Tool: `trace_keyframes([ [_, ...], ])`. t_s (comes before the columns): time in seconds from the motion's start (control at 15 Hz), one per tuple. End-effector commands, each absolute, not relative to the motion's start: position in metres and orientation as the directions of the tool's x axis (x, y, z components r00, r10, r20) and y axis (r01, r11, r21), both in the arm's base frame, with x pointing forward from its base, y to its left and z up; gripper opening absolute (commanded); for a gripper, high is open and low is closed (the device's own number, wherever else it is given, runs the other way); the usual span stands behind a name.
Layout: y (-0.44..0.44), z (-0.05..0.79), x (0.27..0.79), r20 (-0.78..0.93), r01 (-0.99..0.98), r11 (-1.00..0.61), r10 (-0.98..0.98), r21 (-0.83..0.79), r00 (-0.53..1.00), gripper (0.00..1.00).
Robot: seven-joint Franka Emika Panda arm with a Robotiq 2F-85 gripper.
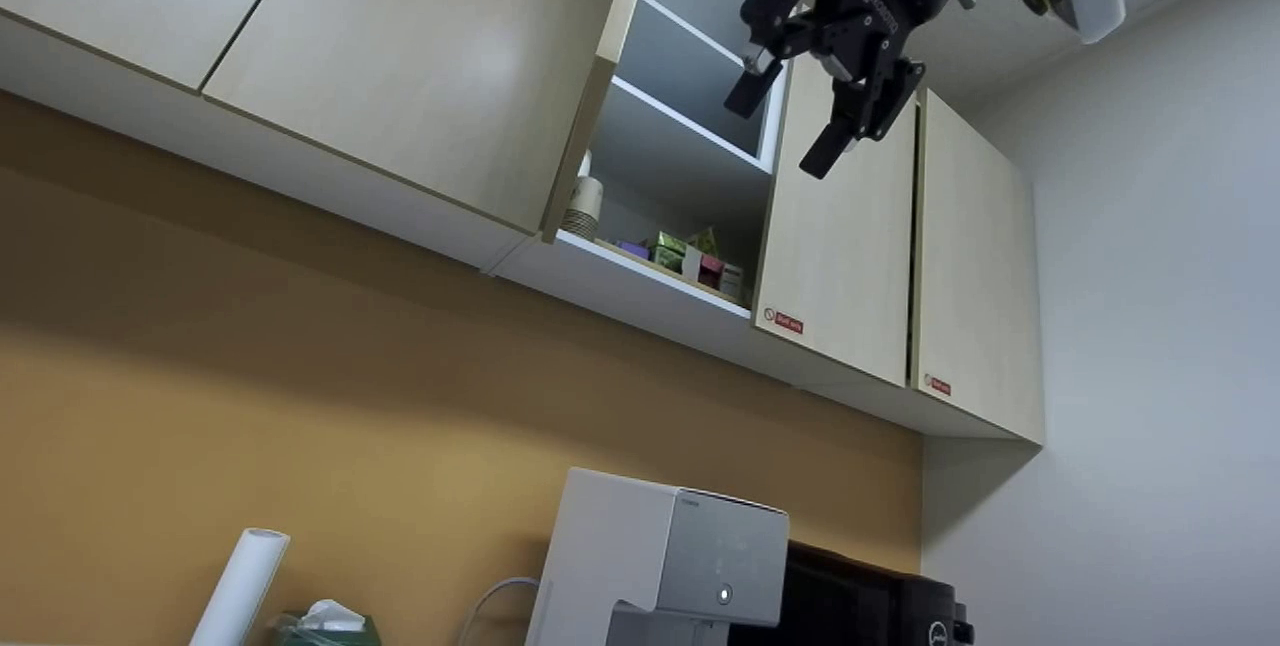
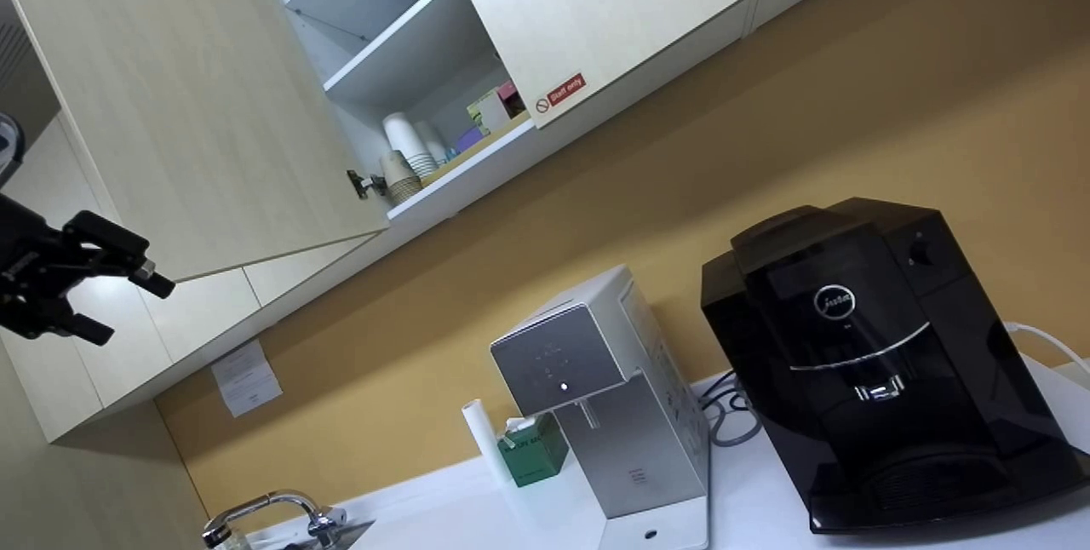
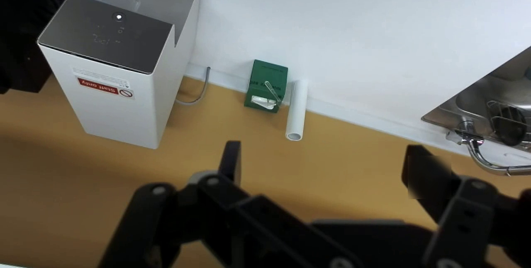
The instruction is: Close the open upper cabinet door.
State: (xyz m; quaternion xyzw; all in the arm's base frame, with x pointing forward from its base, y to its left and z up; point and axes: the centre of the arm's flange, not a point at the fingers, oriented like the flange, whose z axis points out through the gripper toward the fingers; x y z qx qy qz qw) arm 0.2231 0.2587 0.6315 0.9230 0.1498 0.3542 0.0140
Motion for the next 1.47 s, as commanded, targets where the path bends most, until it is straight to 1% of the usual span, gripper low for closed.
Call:
trace_keyframes([
  [0.0,0.275,0.633,0.227,0.692,0.199,-0.97,0.241,0.143,0.68,1.0],
  [0.53,0.364,0.663,0.231,0.88,0.201,-0.976,0.172,0.09,0.443,1.0],
  [0.8,0.38,0.676,0.241,0.945,0.113,-0.992,0.081,0.048,0.317,1.0],
  [1.07,0.383,0.684,0.255,0.973,0.021,-0.999,0.029,0.025,0.229,1.0],
  [1.13,0.383,0.686,0.258,0.976,0.0,-1.0,0.017,0.018,0.217,0.75],
  [1.2,0.383,0.687,0.259,0.978,-0.015,-1.0,0.015,0.019,0.206,0.74],
  [1.4,0.38,0.692,0.263,0.983,-0.041,-0.999,0.001,0.009,0.185,0.53],
])
